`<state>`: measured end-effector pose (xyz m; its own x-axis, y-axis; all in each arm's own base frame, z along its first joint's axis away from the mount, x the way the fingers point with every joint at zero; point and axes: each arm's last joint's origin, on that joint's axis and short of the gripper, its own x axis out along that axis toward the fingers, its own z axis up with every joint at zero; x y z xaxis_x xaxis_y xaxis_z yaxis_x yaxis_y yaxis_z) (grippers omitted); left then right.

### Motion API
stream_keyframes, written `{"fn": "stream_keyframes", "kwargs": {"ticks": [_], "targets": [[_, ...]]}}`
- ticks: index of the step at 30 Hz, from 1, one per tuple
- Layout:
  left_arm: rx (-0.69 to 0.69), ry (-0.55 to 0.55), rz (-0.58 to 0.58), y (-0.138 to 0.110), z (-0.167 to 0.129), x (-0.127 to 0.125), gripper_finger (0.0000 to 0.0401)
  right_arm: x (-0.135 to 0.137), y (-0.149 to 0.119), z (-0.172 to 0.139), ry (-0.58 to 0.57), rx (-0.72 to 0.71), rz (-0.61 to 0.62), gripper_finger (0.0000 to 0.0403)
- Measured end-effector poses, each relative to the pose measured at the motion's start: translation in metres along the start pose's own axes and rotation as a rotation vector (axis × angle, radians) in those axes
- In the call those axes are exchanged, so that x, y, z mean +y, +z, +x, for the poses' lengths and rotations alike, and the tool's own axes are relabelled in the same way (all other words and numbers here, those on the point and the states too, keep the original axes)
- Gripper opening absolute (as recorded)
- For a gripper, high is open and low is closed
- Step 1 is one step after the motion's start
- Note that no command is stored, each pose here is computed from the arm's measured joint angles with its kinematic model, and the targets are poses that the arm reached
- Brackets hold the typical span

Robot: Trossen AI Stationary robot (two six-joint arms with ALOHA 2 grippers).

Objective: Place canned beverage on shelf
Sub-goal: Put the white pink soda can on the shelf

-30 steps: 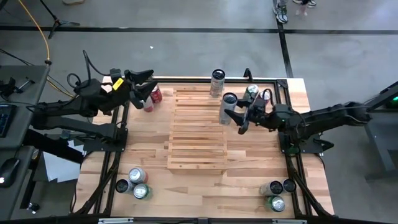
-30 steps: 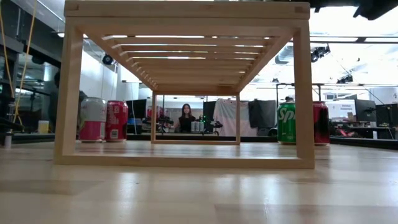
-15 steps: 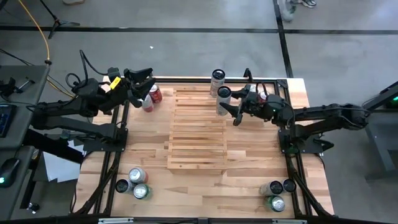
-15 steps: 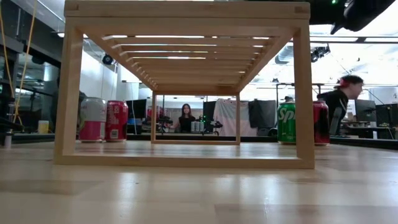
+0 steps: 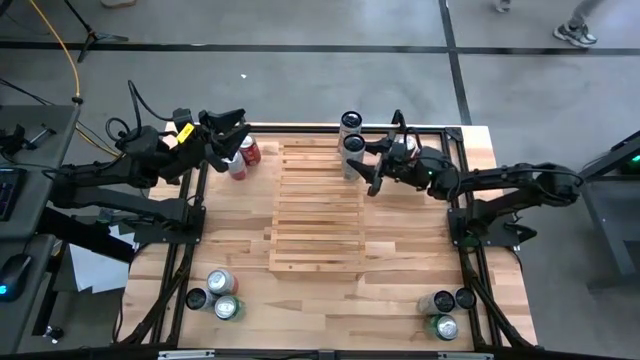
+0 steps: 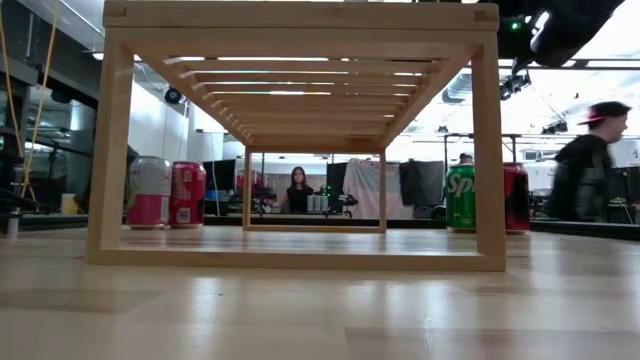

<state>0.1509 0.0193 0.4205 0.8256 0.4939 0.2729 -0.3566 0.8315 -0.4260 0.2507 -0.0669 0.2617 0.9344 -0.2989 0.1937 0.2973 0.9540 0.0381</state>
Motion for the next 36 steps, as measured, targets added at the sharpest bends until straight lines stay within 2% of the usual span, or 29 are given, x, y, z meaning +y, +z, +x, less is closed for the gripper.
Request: {"fn": "stream_keyframes", "kwargs": {"ticks": [8,36], "targets": [[0.0,0.002,0.0,0.0,0.0,0.0001,0.0335,-0.0044,-0.0106,0.0057,-0.02,0.014,0.013,0.0246],[0.0,0.003,0.006,0.0,0.0,0.0001,0.0335,-0.0047,-0.0117,0.0058,-0.033,0.035,-0.001,0.0248]]}}
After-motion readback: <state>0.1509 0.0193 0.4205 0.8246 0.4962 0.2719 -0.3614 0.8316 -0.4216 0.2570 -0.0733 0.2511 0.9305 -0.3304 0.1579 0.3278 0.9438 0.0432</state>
